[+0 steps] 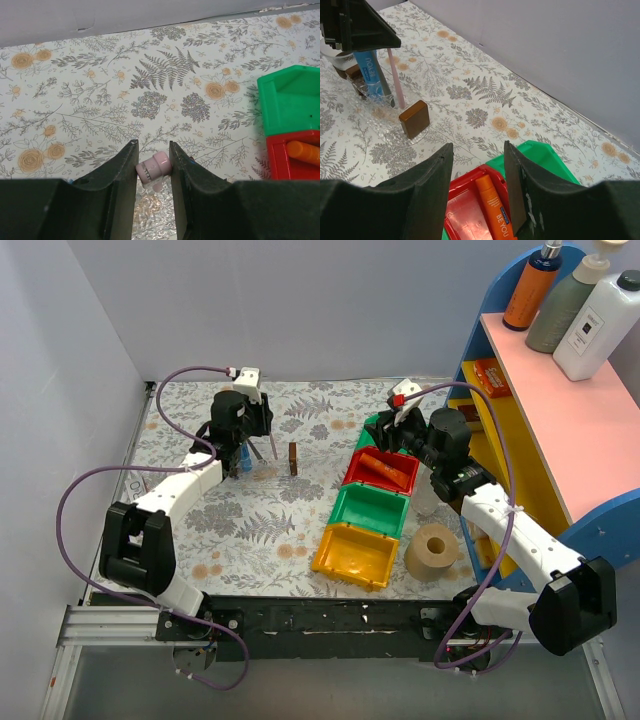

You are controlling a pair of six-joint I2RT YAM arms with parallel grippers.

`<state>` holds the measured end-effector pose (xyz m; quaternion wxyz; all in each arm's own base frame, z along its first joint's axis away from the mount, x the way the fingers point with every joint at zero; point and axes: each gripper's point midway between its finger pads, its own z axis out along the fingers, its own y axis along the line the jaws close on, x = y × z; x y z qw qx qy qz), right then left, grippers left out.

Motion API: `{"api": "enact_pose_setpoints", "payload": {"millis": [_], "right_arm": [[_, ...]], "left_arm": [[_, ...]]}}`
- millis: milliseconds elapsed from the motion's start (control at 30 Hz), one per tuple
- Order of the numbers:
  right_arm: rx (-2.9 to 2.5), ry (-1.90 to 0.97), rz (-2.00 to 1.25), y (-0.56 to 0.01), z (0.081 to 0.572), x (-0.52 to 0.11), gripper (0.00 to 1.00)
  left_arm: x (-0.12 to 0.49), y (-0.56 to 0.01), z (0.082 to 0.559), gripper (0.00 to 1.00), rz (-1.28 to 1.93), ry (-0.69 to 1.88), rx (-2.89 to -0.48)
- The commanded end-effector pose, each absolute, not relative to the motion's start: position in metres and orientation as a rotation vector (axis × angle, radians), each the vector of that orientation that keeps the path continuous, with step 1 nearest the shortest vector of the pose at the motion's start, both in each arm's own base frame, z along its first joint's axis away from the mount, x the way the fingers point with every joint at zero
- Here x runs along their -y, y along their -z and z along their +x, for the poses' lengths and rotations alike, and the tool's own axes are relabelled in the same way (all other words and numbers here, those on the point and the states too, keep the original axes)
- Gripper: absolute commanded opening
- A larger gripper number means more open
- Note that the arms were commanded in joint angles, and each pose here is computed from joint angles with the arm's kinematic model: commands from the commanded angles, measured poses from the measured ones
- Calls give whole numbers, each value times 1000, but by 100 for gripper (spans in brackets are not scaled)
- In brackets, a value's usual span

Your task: Prepare toiletry sets of a toothbrush and toothpaste on the tray

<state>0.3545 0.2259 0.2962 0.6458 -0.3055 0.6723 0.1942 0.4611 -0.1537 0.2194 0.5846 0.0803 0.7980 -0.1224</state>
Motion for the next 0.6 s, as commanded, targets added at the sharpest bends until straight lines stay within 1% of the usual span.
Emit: {"api": "enact_pose_setpoints", "payload": {"millis": [0,567], "right_arm": [[-1478,-459,-687,-309,355,-230,52],[-1490,-454,-685,-305,357,-230,52]], "left_arm": [[156,-223,464,0,202,318,-1839],[155,-210,470,0,191,369,-1872]]}}
